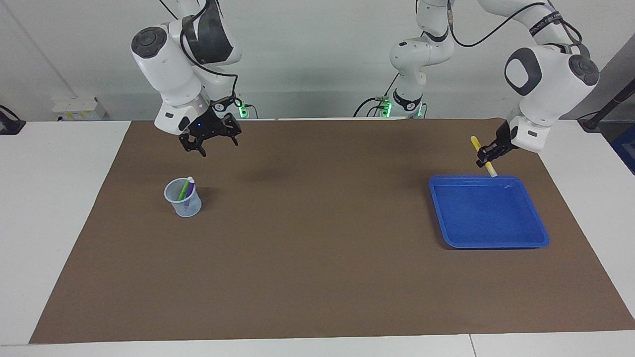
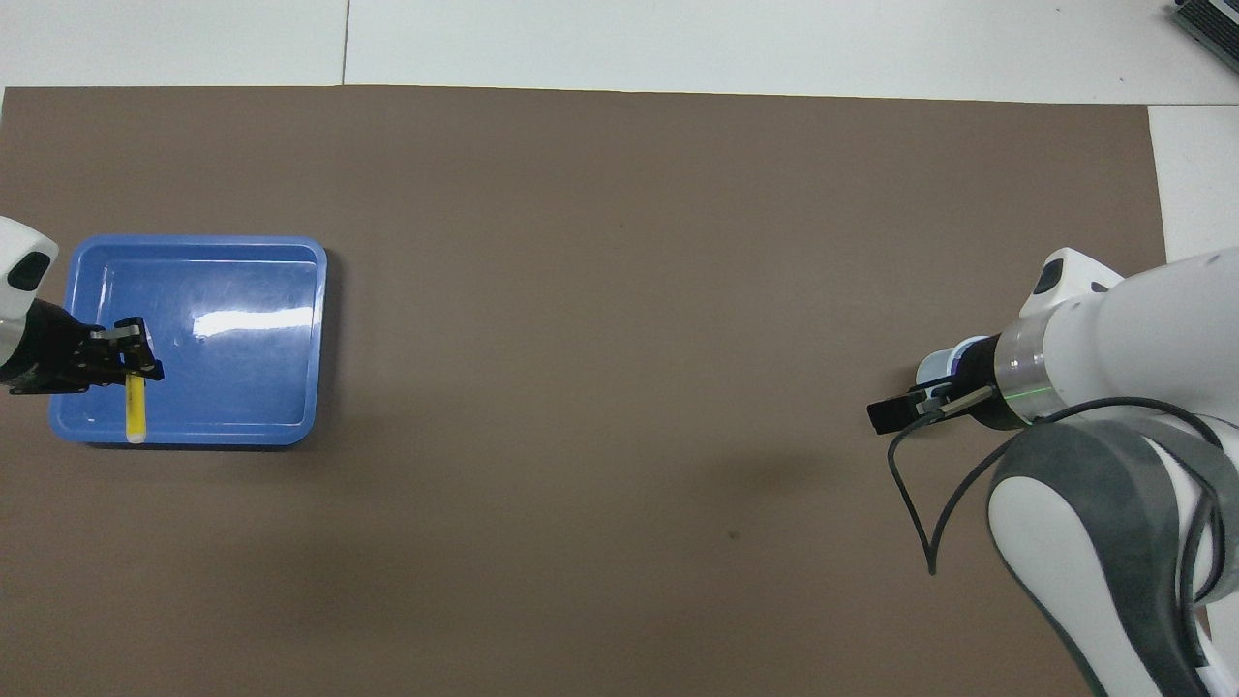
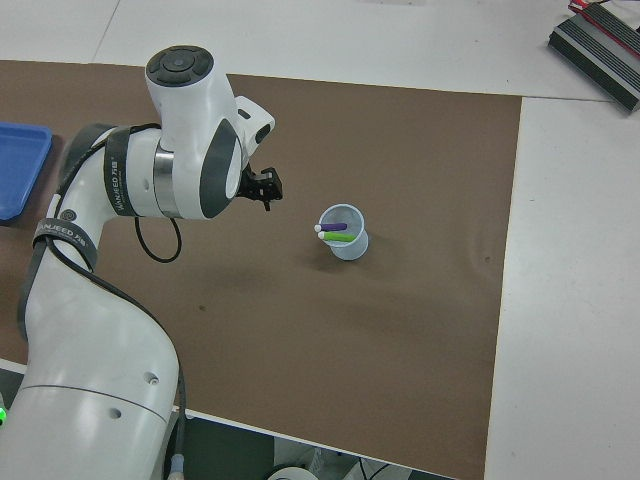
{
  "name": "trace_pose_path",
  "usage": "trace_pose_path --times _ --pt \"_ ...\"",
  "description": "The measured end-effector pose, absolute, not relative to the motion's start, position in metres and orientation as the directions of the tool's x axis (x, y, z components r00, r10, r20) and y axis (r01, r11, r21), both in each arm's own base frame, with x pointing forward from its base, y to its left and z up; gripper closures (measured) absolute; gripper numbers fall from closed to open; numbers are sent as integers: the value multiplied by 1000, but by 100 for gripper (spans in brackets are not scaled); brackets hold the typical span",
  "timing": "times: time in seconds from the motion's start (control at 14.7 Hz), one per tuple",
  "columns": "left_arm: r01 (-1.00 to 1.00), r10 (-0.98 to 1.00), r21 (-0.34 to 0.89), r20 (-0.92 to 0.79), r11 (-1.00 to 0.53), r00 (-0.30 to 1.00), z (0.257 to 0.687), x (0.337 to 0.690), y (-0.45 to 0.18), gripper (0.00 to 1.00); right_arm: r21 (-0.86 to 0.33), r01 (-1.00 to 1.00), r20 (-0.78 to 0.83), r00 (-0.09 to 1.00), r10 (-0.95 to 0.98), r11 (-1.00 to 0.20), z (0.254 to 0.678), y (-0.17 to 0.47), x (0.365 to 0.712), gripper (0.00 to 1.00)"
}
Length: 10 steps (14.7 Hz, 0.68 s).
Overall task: Right arm passes pens to left for tray arrangement
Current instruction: 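Lower the yellow pen into the blue tray with the left gripper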
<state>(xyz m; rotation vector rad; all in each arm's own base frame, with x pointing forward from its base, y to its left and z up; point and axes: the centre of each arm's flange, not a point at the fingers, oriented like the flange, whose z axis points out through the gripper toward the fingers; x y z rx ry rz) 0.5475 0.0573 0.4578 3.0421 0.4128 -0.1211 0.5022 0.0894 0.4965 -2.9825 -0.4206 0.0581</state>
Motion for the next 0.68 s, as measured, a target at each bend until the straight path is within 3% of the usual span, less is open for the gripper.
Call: trace_pose_path --times 0.27,0.68 --pt "218 217 24 -41 -976 975 415 572 66 81 -76 277 -35 959 280 -958 486 76 500 0" --pt "72 72 39 -10 -997 997 369 595 27 81 -6 261 -28 965 261 -965 456 49 499 0"
